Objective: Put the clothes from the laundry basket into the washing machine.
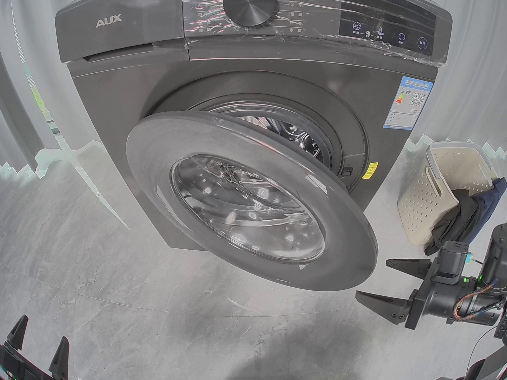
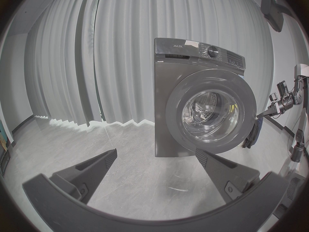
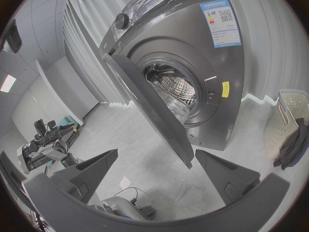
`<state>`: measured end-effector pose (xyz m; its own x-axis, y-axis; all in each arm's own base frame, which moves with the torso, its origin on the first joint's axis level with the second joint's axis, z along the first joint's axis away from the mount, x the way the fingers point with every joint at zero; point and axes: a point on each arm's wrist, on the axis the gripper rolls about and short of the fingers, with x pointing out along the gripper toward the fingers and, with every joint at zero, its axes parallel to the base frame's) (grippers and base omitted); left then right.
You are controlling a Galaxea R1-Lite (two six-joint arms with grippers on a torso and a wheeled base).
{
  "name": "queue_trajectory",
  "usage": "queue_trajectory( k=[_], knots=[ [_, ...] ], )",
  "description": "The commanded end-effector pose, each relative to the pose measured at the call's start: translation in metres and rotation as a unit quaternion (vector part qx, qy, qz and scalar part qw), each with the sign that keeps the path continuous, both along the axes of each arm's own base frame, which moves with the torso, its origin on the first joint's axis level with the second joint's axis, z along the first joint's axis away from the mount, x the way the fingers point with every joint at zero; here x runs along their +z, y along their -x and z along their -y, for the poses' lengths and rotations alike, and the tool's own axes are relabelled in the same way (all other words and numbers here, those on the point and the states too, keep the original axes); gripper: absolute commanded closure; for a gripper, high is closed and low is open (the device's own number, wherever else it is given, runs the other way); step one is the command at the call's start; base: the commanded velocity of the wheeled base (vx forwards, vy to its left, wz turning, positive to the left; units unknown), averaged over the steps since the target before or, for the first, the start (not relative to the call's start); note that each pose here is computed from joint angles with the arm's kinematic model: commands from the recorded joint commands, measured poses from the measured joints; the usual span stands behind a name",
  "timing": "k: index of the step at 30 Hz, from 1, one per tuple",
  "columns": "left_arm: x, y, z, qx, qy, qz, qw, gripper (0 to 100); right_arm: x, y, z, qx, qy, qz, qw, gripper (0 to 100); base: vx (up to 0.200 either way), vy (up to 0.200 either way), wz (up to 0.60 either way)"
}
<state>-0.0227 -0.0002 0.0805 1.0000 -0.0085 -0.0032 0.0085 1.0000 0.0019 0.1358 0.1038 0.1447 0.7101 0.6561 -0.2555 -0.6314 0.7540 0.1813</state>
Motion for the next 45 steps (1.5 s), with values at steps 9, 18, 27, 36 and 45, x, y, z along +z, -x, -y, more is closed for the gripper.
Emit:
queue_trajectory(
  k=[9,18,27,36,45],
  knots=[
    [-0.005,0.000,0.000,0.000,0.004,0.001,1.0000,0,-0.027,-0.024,-0.028,0.029,0.011,-0.028,0.9991,0,0.000,0.000,0.00],
    [-0.005,0.000,0.000,-0.001,0.004,0.001,1.0000,0,-0.025,-0.007,-0.016,0.026,-0.007,0.000,0.9996,0,0.000,0.000,0.00],
    [-0.005,0.000,0.000,0.003,0.017,0.001,0.9999,0,-0.023,-0.010,-0.025,0.035,-0.009,0.007,0.9993,0,-0.111,0.000,0.00],
    [-0.005,0.000,0.000,0.003,0.014,0.001,0.9999,0,-0.026,-0.020,-0.045,0.053,-0.010,0.005,0.9985,0,-0.022,0.000,0.00],
    [-0.005,0.000,0.000,0.000,0.009,0.001,1.0000,0,-0.031,-0.004,-0.038,0.069,-0.013,0.008,0.9975,0,0.000,0.000,0.00]
  ],
)
